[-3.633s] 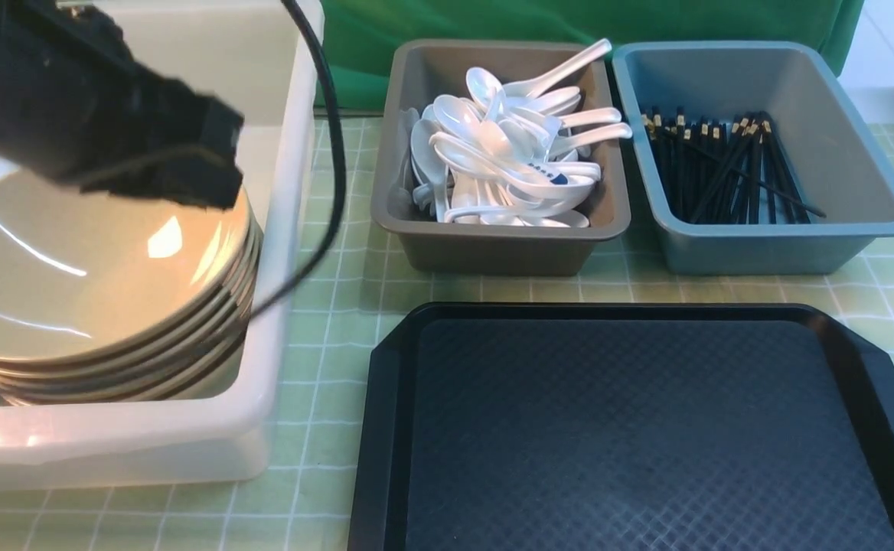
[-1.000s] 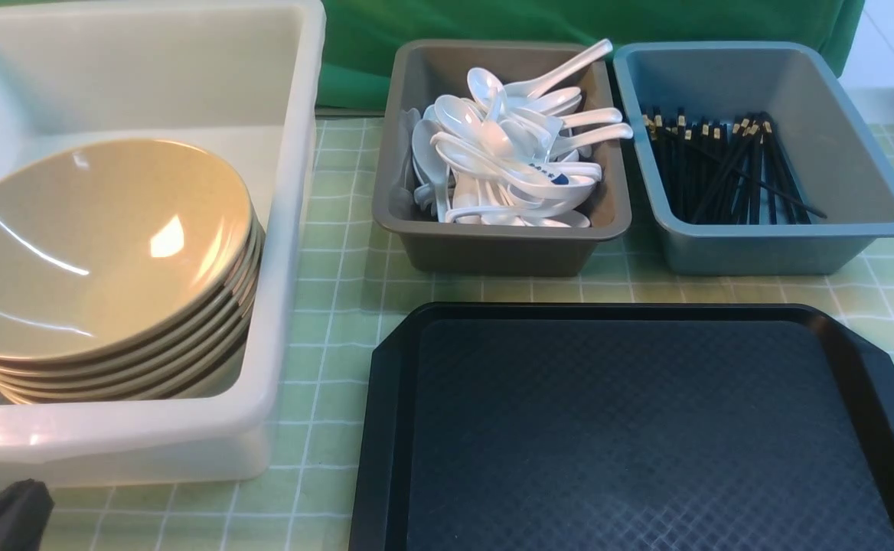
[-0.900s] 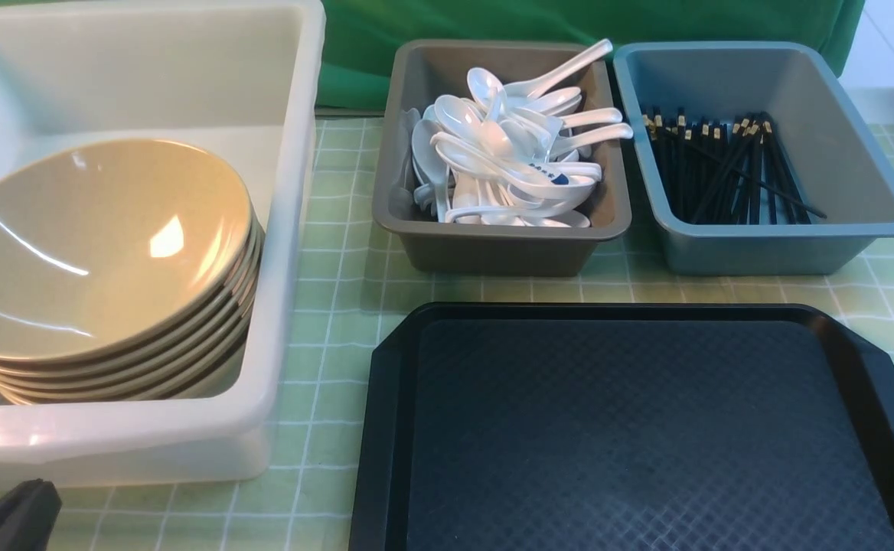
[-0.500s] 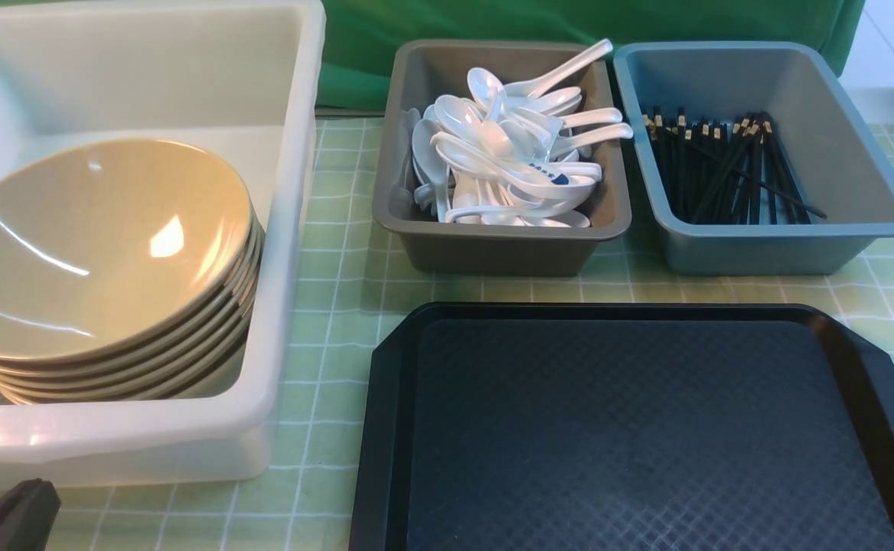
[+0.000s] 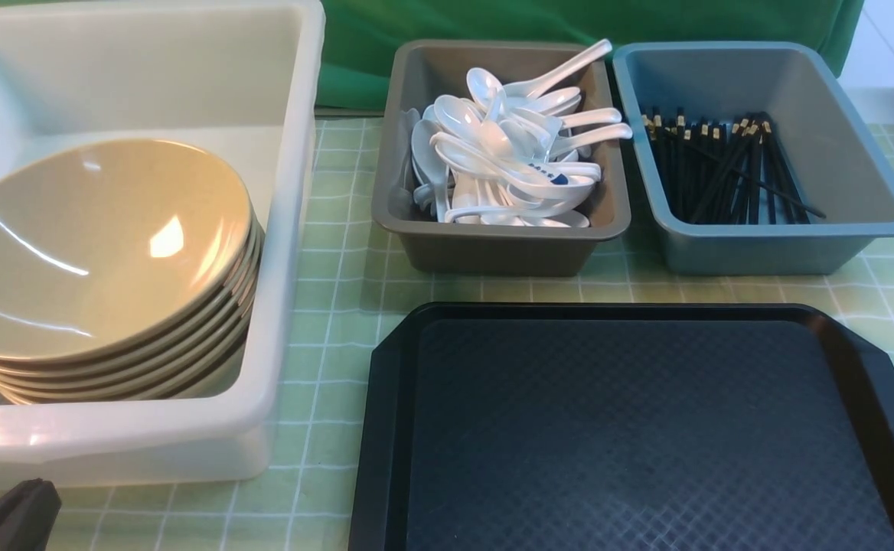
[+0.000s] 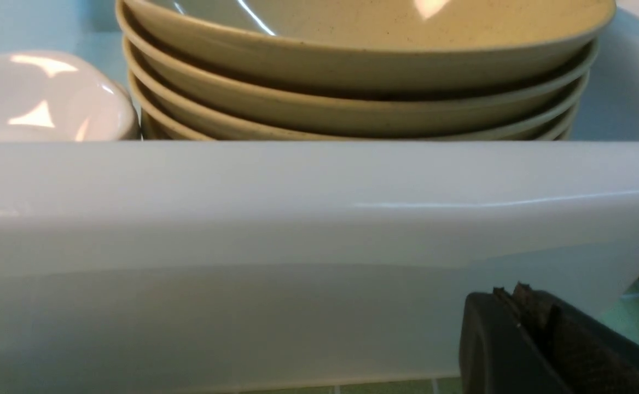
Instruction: On green table put chopsticks spoon bowls plates into blue grey white boxes.
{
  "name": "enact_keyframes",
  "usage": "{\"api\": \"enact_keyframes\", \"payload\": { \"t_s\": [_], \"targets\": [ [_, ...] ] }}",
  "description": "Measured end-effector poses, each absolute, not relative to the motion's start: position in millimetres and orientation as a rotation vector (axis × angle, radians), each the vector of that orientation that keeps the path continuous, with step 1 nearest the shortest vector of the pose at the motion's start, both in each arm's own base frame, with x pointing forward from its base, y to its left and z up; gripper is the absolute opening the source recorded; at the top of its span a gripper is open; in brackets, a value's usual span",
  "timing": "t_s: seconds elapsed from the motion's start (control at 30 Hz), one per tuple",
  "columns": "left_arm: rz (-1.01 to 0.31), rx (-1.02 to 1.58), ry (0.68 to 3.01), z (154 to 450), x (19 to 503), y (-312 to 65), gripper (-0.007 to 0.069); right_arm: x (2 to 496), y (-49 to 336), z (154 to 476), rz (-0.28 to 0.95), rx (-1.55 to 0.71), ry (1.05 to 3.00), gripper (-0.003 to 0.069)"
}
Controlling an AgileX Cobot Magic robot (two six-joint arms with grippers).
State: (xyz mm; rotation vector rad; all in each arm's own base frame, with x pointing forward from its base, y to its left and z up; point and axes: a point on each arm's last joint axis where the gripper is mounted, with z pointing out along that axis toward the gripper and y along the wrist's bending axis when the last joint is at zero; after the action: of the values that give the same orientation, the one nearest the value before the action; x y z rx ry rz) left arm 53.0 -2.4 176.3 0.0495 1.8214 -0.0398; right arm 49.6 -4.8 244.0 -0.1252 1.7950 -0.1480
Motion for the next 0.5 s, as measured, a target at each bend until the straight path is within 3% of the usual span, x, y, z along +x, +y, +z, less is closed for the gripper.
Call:
{"api": "enact_keyframes", "payload": {
  "t_s": [0.27,0.5],
  "targets": [
    [-0.040,0.050,1.821,176,53,-2,-0.0002,49,-11,174,-0.202,0.063,1.951,0.0225],
    [-0.041,0.049,1.819,176,53,-3,-0.0002,50,-11,175,-0.194,0.098,1.889,0.0227]
  ]
}}
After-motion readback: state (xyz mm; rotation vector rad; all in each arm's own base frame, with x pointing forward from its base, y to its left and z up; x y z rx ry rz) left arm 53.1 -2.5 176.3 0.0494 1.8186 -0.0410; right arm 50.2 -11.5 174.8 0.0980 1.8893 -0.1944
